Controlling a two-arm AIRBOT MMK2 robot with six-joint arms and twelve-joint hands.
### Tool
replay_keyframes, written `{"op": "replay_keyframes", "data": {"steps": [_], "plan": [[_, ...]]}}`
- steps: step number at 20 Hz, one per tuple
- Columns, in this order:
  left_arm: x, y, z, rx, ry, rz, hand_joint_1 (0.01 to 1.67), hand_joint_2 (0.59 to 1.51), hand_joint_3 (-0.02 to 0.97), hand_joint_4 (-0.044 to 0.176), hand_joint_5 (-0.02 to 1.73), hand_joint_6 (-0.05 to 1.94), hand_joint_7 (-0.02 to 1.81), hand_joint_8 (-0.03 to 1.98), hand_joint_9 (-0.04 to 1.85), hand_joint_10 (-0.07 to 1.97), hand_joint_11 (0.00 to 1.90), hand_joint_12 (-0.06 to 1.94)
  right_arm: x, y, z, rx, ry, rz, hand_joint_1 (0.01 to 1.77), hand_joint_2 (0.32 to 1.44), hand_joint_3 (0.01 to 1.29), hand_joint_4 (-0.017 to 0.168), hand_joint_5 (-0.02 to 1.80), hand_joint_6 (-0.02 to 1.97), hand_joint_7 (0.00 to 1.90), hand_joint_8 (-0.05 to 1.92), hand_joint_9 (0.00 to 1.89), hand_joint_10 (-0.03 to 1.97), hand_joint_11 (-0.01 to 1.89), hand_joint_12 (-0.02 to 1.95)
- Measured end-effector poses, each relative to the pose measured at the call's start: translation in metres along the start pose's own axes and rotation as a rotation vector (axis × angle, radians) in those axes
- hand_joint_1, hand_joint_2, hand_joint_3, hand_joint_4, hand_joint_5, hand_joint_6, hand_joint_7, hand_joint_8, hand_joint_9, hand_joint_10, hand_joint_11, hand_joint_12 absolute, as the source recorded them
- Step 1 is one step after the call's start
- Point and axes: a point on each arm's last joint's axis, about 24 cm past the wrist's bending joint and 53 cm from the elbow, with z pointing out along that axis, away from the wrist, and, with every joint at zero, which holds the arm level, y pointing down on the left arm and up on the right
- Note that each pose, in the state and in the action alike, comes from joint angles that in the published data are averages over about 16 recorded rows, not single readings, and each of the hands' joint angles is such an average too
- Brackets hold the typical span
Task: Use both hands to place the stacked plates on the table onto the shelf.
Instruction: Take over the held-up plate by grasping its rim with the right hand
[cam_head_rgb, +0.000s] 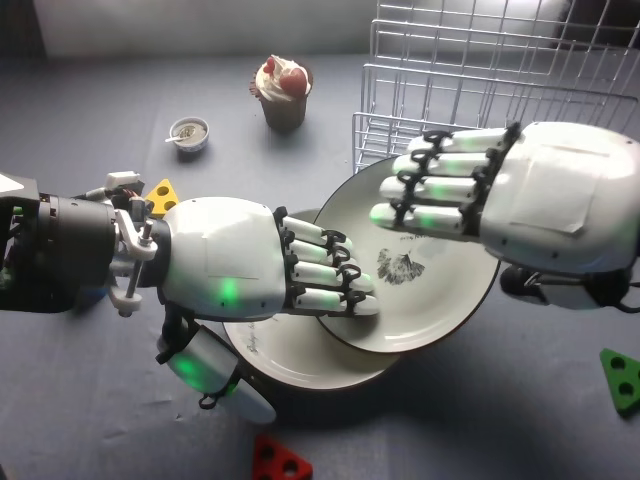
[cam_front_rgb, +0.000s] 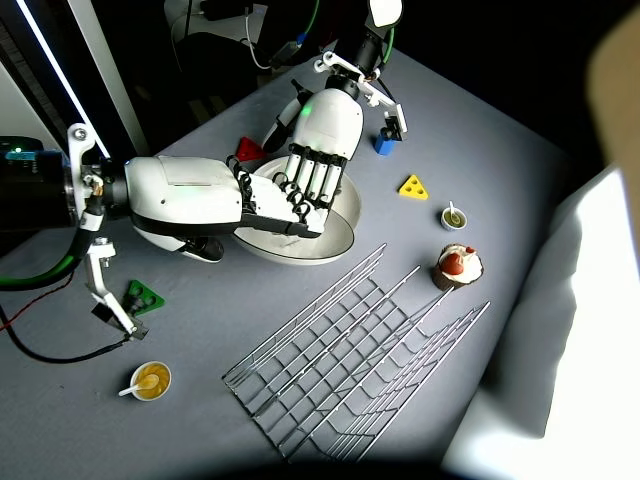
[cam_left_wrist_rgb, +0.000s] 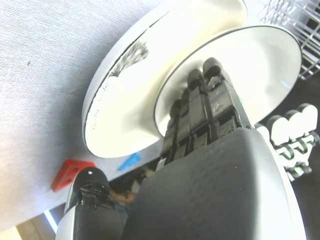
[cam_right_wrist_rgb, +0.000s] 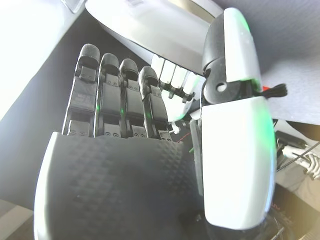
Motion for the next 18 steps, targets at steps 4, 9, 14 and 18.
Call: {"op": "replay_keyframes", "data": {"steps": [4, 9, 14, 18], "plan": [[0.0, 0.001, 0.0, 0.0, 0.0, 0.002, 0.03, 1.069, 0.003, -0.007, 0.1, -0.02, 0.12, -0.02, 0.19, 0.01, 0.2, 0.01, 0.009, 0.0, 0.009, -0.002, 0.008, 0.004, 1.21, 0.98, 0.01, 0.004, 0.23, 0.02, 0.21, 0.01, 0.22, 0.0, 0.26, 0.04], [0.0, 0.002, 0.001, -0.001, -0.001, 0.002, 0.03, 1.069, 0.003, -0.007, 0.1, -0.02, 0.12, -0.01, 0.19, 0.0, 0.2, 0.01, 0.016, -0.001, 0.02, -0.004, 0.009, 0.006, 1.24, 0.99, 0.01, 0.004, 0.3, 0.01, 0.28, 0.01, 0.29, 0.0, 0.32, 0.05], [-0.001, 0.002, 0.002, -0.001, -0.003, 0.0, 0.03, 1.069, 0.003, -0.007, 0.1, -0.02, 0.12, -0.01, 0.2, 0.0, 0.2, 0.01, 0.018, -0.003, 0.027, -0.002, 0.005, 0.005, 1.28, 0.99, 0.02, 0.004, 0.44, 0.01, 0.42, 0.01, 0.44, 0.0, 0.45, 0.09], [-0.003, 0.002, 0.002, 0.001, -0.009, -0.008, 0.03, 1.069, 0.003, -0.007, 0.1, -0.03, 0.12, -0.01, 0.21, 0.0, 0.21, 0.01, 0.016, 0.001, 0.029, -0.009, -0.005, 0.005, 1.37, 0.99, 0.02, 0.004, 0.6, 0.06, 0.58, 0.03, 0.6, 0.02, 0.57, 0.19]]}}
